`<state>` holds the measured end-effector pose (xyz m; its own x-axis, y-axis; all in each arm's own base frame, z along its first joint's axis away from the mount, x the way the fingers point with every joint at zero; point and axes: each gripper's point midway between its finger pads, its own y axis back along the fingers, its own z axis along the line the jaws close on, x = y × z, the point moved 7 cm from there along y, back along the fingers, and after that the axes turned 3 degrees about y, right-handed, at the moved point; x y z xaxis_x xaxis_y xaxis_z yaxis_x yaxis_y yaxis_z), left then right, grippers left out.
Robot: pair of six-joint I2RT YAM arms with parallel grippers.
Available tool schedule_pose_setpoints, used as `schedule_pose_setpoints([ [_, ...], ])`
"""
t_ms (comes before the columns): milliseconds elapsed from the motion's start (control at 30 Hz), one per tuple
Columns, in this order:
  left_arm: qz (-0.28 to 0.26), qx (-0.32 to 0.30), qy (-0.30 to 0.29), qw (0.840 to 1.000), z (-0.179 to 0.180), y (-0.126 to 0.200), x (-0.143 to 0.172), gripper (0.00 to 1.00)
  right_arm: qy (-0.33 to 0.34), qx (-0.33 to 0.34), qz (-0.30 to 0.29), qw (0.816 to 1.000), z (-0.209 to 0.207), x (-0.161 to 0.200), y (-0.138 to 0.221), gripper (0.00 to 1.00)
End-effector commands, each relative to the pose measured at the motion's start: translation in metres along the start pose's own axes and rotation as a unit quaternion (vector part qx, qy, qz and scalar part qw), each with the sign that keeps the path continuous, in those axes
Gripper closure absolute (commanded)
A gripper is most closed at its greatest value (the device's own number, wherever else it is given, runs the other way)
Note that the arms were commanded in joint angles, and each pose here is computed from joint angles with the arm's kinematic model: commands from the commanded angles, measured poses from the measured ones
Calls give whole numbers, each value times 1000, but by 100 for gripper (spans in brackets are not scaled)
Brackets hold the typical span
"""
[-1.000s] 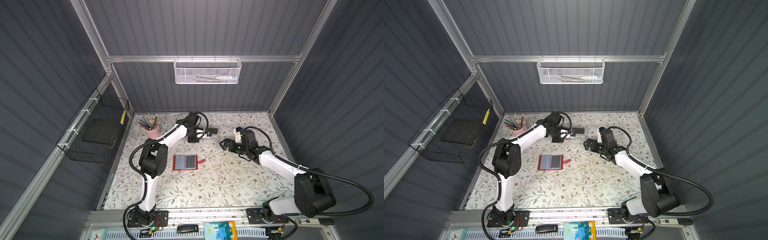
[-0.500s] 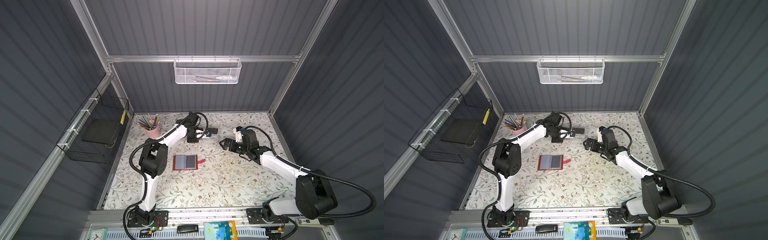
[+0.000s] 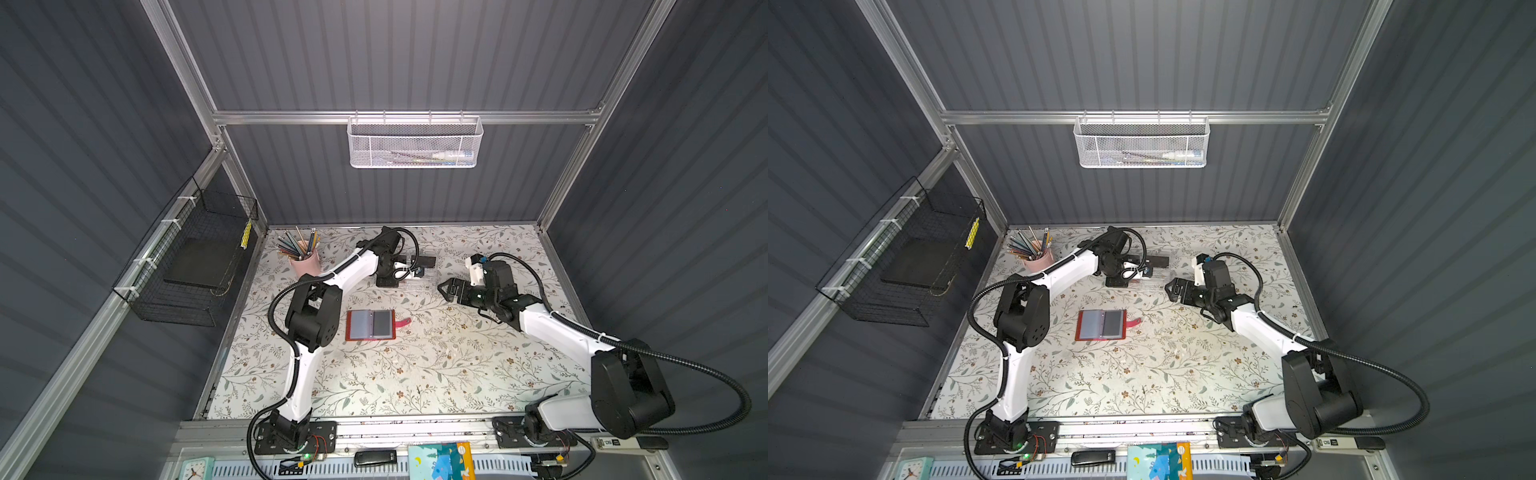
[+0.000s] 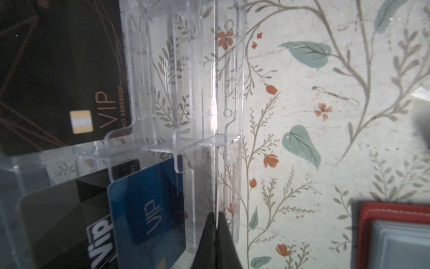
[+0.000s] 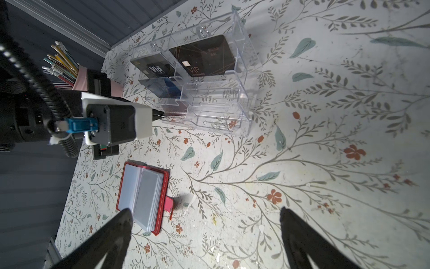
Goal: Take the credit cards out of the card holder
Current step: Place the credit card in the storage box.
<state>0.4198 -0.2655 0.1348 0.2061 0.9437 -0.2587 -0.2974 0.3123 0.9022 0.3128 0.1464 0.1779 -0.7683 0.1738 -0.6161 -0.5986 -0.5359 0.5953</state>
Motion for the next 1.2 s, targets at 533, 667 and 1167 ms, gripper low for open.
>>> schedule_pose_setpoints([
  [533,38,9,-34,999,-3,-6,-1,100,3,-8,0,1000,-1,4,-2,1],
  [667,41,10,-35,998,-3,-8,0,100,3,-8,-1,1000,0,4,-1,1],
  [1167,58,-4,-43,997,-3,-9,0,94,4,-10,-4,1000,0,4,1,1],
])
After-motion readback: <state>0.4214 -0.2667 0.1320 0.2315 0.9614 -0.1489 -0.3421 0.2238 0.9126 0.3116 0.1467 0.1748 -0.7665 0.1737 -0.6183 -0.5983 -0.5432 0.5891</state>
